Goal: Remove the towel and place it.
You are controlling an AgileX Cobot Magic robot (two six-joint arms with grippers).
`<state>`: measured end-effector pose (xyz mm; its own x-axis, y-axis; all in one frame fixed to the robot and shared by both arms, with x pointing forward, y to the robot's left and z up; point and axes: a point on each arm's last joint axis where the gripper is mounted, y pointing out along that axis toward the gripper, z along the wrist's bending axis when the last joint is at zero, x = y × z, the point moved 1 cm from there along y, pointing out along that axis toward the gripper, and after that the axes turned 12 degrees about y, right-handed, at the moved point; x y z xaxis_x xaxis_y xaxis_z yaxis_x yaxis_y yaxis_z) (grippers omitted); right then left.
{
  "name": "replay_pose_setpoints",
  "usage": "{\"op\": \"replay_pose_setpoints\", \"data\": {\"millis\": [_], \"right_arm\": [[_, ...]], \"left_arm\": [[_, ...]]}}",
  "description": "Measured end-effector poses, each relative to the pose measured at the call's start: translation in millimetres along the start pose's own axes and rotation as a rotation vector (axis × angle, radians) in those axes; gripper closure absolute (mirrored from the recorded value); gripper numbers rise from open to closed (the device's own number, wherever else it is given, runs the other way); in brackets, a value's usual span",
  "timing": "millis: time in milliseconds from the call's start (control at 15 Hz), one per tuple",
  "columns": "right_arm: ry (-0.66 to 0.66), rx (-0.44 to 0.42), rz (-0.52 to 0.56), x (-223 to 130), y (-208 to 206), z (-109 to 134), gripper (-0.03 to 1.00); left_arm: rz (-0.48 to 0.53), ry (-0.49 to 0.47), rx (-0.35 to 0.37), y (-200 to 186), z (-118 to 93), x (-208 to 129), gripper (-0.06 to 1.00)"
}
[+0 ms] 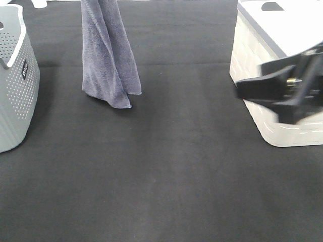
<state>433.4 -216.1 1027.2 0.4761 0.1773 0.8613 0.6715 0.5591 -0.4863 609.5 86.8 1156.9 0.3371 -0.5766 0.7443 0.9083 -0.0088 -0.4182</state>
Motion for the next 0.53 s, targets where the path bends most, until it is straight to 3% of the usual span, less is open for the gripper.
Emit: {"op": "replay_pose_setpoints", "data": {"millis": [133, 267, 400, 533], "right_arm": [[-0.043, 0.046, 0.038, -8.3, 38.2, 8.5, 0.35], [-0.200, 0.070, 0.160, -12.0, 95.4, 33.6, 0.35], [-0.204, 0.085, 0.176, -8.4, 112.8, 39.0, 0.35], [-0.163, 0.081, 0.209, 0.5, 166.2, 36.2, 0.35]], "left_arm": [[-0.006, 0.000, -0.003, 0.0, -0.3, 0.7, 0.94], [-0.016, 0.000, -0.007, 0.0, -0.7, 1.6, 0.94], [-0.018, 0.000, -0.007, 0.0, -0.7, 1.8, 0.94], [-0.017, 0.002, -0.005, 0.0, -0.5, 1.8, 0.94]]}}
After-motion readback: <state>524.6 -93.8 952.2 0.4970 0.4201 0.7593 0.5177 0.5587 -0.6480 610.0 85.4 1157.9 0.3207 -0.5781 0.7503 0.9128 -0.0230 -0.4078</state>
